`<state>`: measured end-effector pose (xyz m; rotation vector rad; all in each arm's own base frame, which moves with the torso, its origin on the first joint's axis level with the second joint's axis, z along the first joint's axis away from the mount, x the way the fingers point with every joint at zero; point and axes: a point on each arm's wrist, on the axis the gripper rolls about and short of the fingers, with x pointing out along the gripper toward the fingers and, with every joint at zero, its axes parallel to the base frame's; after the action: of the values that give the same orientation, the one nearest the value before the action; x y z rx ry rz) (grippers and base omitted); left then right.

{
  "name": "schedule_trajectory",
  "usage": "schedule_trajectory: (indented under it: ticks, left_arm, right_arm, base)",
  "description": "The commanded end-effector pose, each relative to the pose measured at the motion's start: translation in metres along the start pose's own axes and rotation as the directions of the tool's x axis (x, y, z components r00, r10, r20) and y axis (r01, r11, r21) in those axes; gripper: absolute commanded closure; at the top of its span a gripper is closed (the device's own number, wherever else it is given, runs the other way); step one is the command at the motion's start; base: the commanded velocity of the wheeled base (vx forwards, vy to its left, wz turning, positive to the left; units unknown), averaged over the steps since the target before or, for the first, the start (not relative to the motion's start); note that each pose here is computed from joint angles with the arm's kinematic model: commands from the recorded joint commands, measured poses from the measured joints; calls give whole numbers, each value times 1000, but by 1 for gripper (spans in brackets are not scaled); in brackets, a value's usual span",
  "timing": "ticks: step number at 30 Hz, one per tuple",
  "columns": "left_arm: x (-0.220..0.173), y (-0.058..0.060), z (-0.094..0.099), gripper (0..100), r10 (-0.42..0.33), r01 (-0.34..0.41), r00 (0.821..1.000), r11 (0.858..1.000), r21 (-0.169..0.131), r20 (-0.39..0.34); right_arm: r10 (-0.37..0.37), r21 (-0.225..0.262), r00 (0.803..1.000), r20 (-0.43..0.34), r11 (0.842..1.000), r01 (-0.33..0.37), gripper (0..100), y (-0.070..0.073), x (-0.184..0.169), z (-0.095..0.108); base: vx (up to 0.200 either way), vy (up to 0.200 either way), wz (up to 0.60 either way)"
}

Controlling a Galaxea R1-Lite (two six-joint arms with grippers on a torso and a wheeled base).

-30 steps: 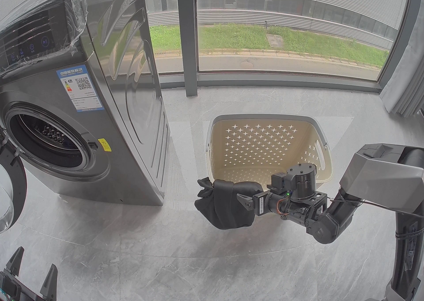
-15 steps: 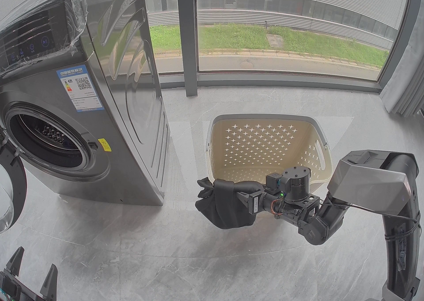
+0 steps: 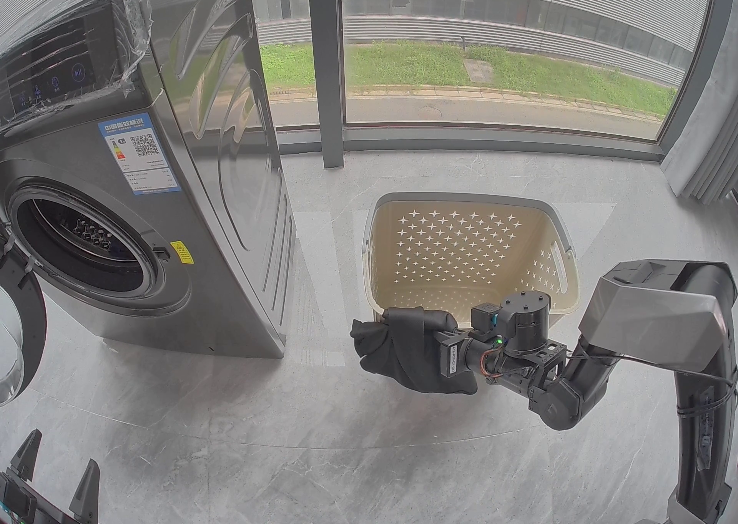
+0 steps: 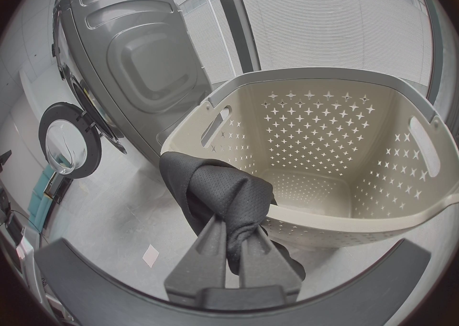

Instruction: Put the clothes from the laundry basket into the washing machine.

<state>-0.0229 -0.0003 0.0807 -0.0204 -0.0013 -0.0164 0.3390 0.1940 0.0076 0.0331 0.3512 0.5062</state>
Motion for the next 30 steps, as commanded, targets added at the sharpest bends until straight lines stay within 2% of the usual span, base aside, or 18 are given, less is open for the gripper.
schedule_trajectory:
  ticks: [1,6,8,9,11,15,16,19,21,23,24,25,28,30]
  left_arm:
    - [0,0,-5,0,1,-1,1000,1000,-1,0]
    - [0,0,-5,0,1,-1,1000,1000,-1,0]
    - [0,0,-5,0,1,-1,1000,1000,-1,0]
    - [0,0,-5,0,1,-1,1000,1000,-1,0]
    - [0,0,-5,0,1,-1,1000,1000,-3,0]
    - [0,0,-5,0,1,-1,1000,1000,-3,0]
    - [0,0,-5,0,1,-1,1000,1000,-3,0]
    - [0,0,-5,0,1,-1,1000,1000,-1,0]
    - [0,0,-5,0,1,-1,1000,1000,-1,0]
    - [0,0,-5,0,1,-1,1000,1000,-1,0]
    - [0,0,-5,0,1,-1,1000,1000,-1,0]
    - [0,0,-5,0,1,-1,1000,1000,-4,0]
    - [0,0,-5,0,0,0,1000,1000,0,0]
    - [0,0,-5,0,0,0,1000,1000,-1,0]
  right_arm:
    - [24,-7,999,42,1000,-24,100,10,-25,20]
    - [33,-8,996,87,999,-32,100,14,-51,37]
    - [41,3,989,144,999,-42,100,16,-70,55]
    - [41,3,989,144,999,-42,100,16,-70,55]
    - [54,36,972,231,997,-64,100,19,-97,78]
    - [70,73,949,308,993,-97,100,22,-135,97]
    - [71,73,948,310,992,-99,100,22,-136,98]
    - [95,69,923,372,989,-129,100,24,-169,110]
    - [113,66,898,425,986,-156,100,26,-189,120]
    - [148,55,868,474,979,-197,100,35,-207,132]
    - [155,50,862,483,978,-204,100,37,-210,134]
    - [179,37,846,502,973,-228,100,43,-219,138]
    - [218,16,836,503,965,-261,100,53,-232,138]
    - [208,4,836,507,970,-243,100,53,-238,140]
  base:
    - [0,0,0]
    - [0,0,0]
    - [0,0,0]
    - [0,0,0]
    - [0,0,0]
    - [0,0,0]
    - [0,0,0]
    - [0,0,0]
    - [0,0,0]
    - [0,0,0]
    - [0,0,0]
    - [0,0,0]
    - [0,0,0]
    - [0,0,0]
